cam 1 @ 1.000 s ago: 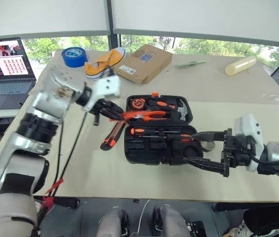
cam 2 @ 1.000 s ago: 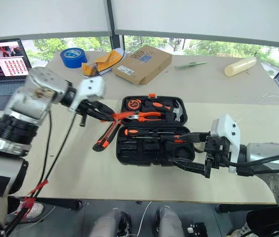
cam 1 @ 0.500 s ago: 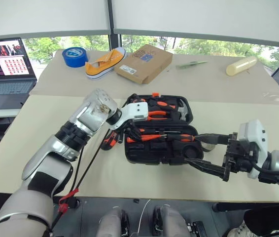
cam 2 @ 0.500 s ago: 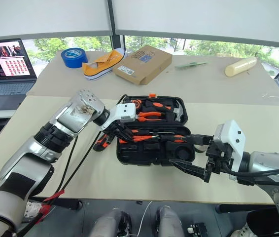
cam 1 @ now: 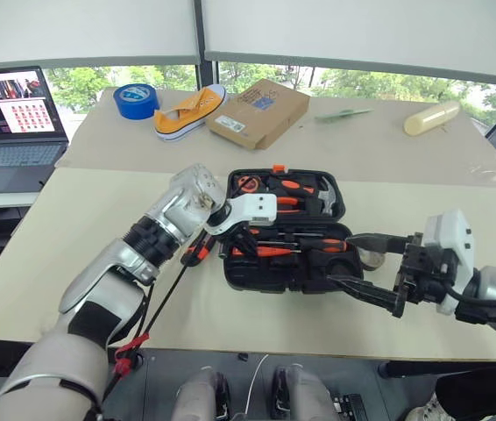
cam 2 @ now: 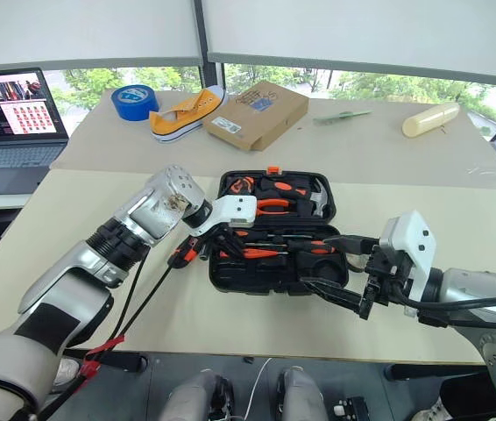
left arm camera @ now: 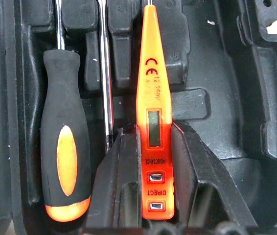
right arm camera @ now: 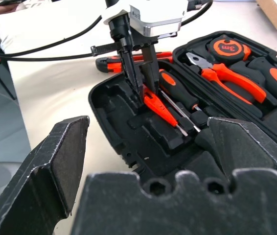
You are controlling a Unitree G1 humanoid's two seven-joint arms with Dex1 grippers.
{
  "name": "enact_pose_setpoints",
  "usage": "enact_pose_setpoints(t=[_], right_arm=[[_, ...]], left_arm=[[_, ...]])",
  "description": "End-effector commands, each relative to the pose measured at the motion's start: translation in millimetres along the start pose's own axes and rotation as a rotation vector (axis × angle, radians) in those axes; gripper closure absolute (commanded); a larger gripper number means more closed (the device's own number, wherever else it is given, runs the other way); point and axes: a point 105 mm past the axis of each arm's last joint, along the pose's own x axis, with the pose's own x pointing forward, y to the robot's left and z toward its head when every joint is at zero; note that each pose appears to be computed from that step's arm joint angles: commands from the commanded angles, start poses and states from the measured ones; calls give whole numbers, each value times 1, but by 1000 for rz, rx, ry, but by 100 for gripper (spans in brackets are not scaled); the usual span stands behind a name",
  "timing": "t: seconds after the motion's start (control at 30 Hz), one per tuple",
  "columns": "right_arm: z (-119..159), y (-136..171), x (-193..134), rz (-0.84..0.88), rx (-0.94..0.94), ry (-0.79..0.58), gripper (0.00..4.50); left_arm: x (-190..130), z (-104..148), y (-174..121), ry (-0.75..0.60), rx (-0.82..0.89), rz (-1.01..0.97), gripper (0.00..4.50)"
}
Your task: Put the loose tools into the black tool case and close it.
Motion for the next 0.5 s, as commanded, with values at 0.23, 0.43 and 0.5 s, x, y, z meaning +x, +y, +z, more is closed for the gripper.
enact_pose_setpoints(t=[0.23,0.43,0.5], right_arm=[[10,1,0,-20,-39,-41,0],[10,1,1,-16,-38,-46,0],[9,0,2,-14,-37,-46,0]], left_arm=[[-1,1,4,34,22,23,358],[-23,7,2,-12,13,22,133],[-36,10,-1,-40,5,16,53]])
